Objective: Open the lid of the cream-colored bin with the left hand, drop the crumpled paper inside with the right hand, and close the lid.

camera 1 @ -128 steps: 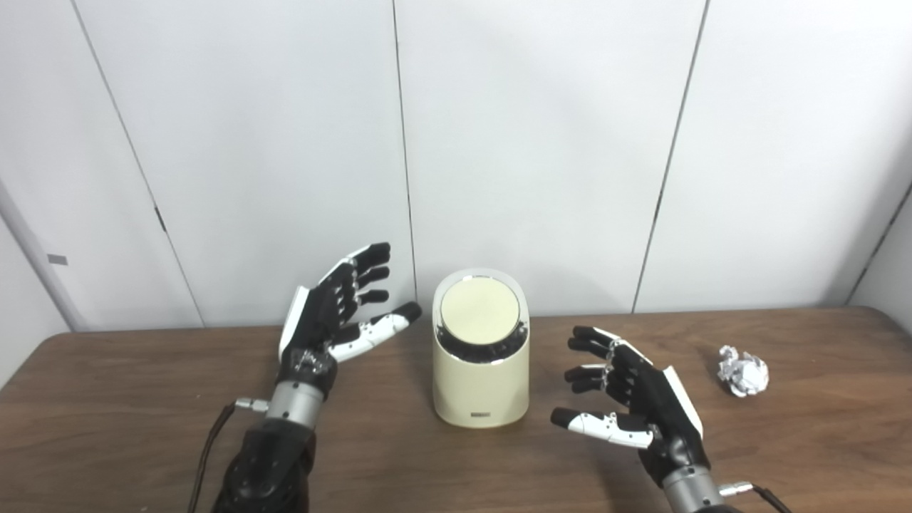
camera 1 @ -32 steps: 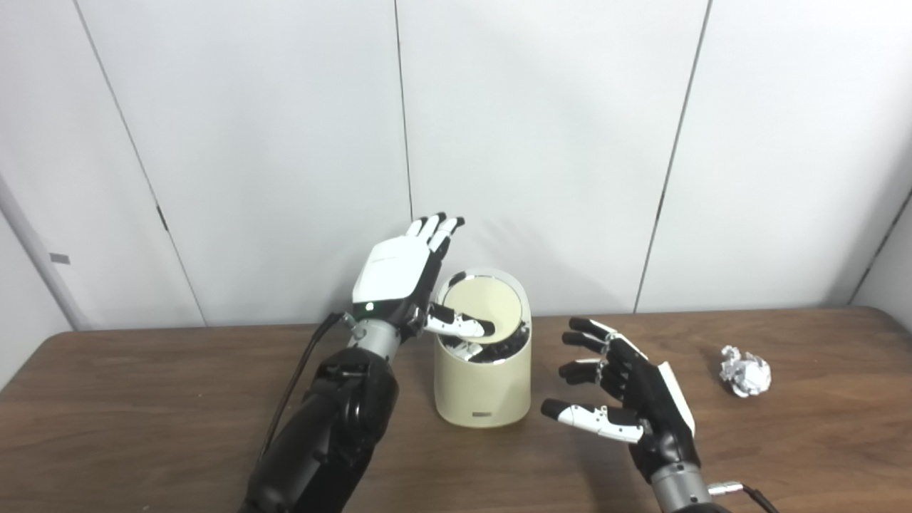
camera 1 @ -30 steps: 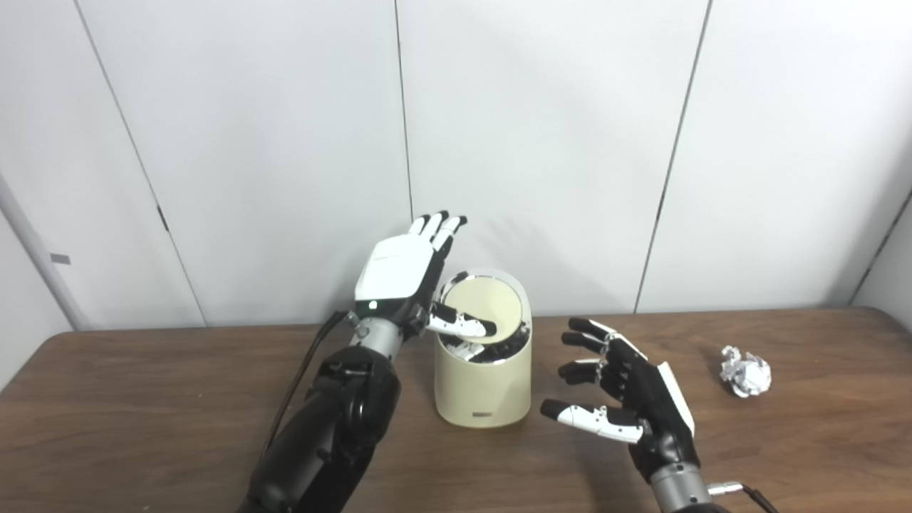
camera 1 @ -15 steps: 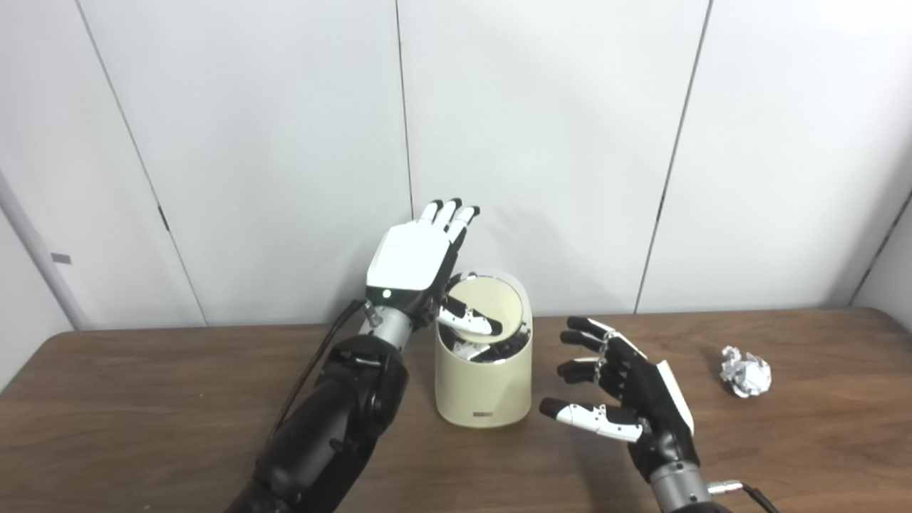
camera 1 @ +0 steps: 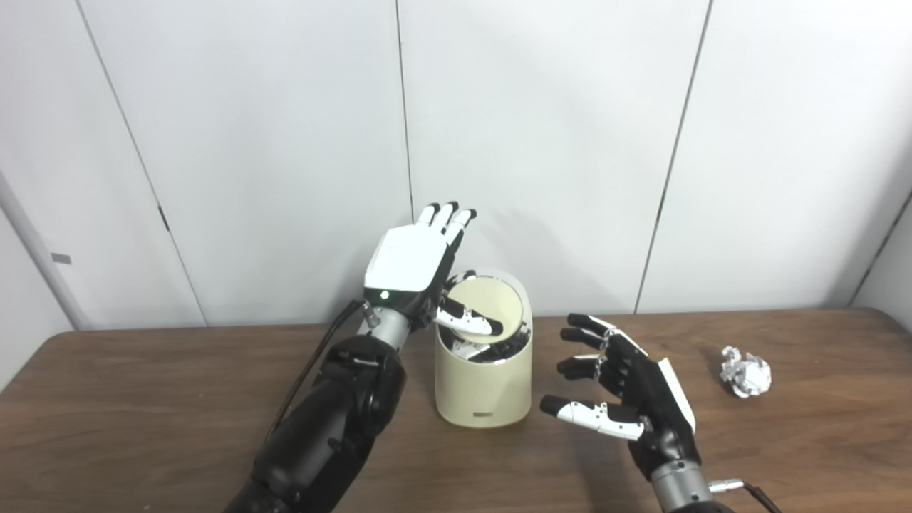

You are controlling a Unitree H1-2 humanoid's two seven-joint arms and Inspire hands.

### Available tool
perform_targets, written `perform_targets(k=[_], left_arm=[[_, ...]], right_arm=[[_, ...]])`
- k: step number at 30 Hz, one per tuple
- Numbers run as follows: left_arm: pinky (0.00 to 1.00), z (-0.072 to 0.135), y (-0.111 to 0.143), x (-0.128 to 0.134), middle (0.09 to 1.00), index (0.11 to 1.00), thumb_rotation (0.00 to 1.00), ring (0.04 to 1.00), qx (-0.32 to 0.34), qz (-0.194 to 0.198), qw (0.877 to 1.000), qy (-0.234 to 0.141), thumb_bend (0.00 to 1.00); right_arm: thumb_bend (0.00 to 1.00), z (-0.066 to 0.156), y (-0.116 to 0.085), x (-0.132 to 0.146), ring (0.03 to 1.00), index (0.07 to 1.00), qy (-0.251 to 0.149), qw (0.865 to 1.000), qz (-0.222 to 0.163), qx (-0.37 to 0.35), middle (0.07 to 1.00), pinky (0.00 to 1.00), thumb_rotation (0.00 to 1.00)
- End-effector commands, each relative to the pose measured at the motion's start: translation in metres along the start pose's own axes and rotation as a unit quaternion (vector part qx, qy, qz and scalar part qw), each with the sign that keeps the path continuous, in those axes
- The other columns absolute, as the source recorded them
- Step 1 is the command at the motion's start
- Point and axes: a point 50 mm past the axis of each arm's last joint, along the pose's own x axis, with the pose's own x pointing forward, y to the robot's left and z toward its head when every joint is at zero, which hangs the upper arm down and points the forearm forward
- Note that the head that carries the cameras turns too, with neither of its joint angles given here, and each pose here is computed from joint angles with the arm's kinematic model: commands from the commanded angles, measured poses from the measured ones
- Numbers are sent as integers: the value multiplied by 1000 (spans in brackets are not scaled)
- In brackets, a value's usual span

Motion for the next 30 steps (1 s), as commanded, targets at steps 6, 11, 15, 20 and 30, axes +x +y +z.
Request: perform_targets(k=[6,11,15,20,30], left_arm=[[856,-3,13,8,1000,1000,127,1000,26,17,999,-6,1000],[885,0,25,7,1000,1000,138,1000,5,48,999,-10,1000],[854,2,35,8,1000,1000,152,1000,-5,76,997,-15,1000],[889,4,44,9,1000,1000,187,1000,-14,93,995,-17,996],[861,5,51,10,1000,1000,194,1000,-24,108,994,-14,1000]], right_arm=[[794,13,3,12,583,758,-36,999,6,-1,743,580,122],[795,13,4,12,569,756,-39,999,6,-13,736,552,124],[792,13,4,13,562,757,-42,999,8,-18,733,533,126],[795,12,4,12,562,758,-40,999,8,-12,735,544,114],[793,12,4,11,562,758,-39,999,8,-11,733,542,121]])
